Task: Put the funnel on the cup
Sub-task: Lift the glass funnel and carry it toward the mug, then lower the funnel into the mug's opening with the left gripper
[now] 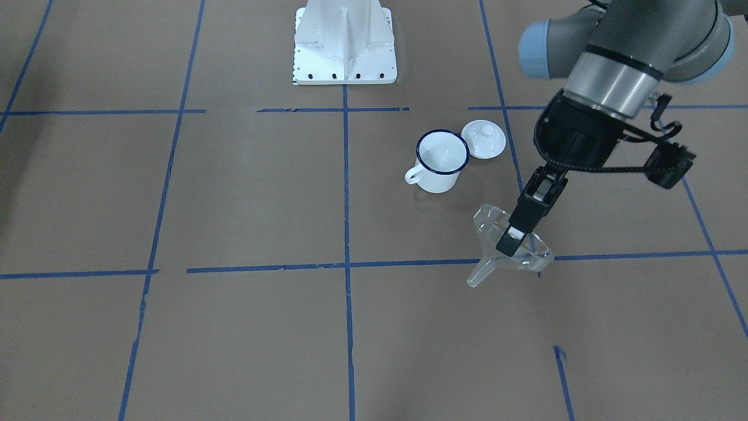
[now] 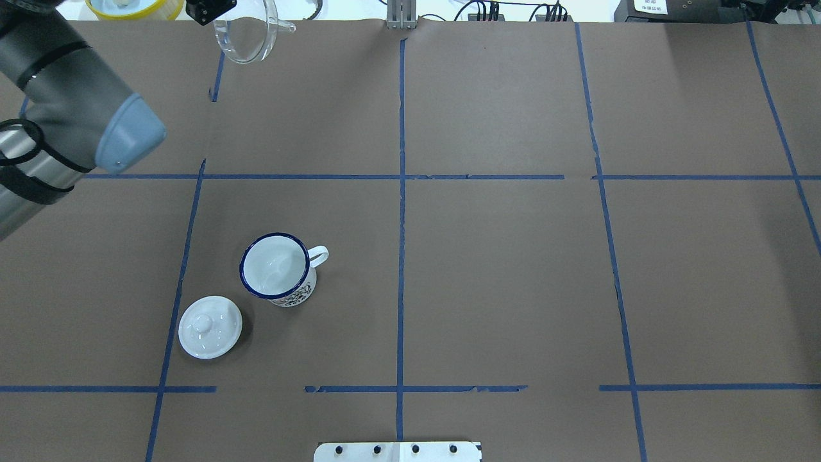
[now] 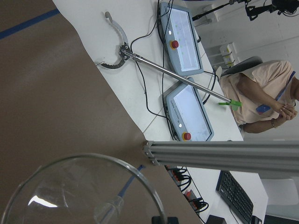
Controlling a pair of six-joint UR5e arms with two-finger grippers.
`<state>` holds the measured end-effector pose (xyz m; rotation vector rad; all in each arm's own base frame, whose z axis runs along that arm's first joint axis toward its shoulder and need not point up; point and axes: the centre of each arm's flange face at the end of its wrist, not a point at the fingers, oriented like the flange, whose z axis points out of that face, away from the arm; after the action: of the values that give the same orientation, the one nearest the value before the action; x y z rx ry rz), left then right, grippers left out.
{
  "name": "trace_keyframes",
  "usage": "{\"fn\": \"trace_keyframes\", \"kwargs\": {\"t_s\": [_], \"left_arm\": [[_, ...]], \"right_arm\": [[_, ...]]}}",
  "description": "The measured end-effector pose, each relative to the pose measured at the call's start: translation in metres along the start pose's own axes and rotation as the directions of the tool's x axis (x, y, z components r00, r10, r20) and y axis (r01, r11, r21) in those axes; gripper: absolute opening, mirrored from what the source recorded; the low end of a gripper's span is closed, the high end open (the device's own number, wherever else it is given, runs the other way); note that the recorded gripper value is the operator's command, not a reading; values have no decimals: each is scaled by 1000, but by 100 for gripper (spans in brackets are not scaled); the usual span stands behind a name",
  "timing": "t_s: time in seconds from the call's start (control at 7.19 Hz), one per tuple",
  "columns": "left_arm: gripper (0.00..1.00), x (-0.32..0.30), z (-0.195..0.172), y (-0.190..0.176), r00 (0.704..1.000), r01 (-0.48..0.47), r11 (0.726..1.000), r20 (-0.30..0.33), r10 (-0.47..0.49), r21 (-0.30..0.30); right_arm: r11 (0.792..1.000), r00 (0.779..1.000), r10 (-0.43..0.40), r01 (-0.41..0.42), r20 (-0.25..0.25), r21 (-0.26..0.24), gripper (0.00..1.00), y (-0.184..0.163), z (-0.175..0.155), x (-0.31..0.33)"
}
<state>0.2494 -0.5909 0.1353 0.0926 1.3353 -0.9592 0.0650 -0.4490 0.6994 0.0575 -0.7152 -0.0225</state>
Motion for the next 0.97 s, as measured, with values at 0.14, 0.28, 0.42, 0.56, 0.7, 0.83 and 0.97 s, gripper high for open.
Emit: {"fn": "trace_keyframes", "kwargs": {"t_s": [0.14, 0.28, 0.42, 0.56, 0.7, 0.83, 0.97], "left_arm": [[0, -1, -23, 17, 997, -20, 1000, 80, 19, 1], [0, -12, -35, 44, 980, -59, 998, 190, 63, -29], [0, -29, -39, 74, 946, -105, 991, 300, 124, -78], [0, -49, -34, 102, 897, -145, 980, 401, 187, -133], [0, -67, -25, 124, 836, -182, 965, 487, 253, -188], [0, -80, -17, 140, 772, -212, 948, 554, 311, -237], [0, -85, -6, 150, 721, -226, 936, 600, 346, -269]], "right_arm": [[1000, 1000, 0, 0, 0, 0, 100, 0, 0, 0], [1000, 1000, 1, -1, 0, 0, 100, 0, 0, 0], [1000, 1000, 0, 0, 0, 0, 100, 0, 0, 0], [1000, 1000, 0, 0, 0, 0, 100, 0, 0, 0], [1000, 1000, 0, 0, 0, 0, 100, 0, 0, 0], [1000, 1000, 0, 0, 0, 1, 100, 0, 0, 0], [1000, 1000, 0, 0, 0, 1, 100, 0, 0, 0]]}}
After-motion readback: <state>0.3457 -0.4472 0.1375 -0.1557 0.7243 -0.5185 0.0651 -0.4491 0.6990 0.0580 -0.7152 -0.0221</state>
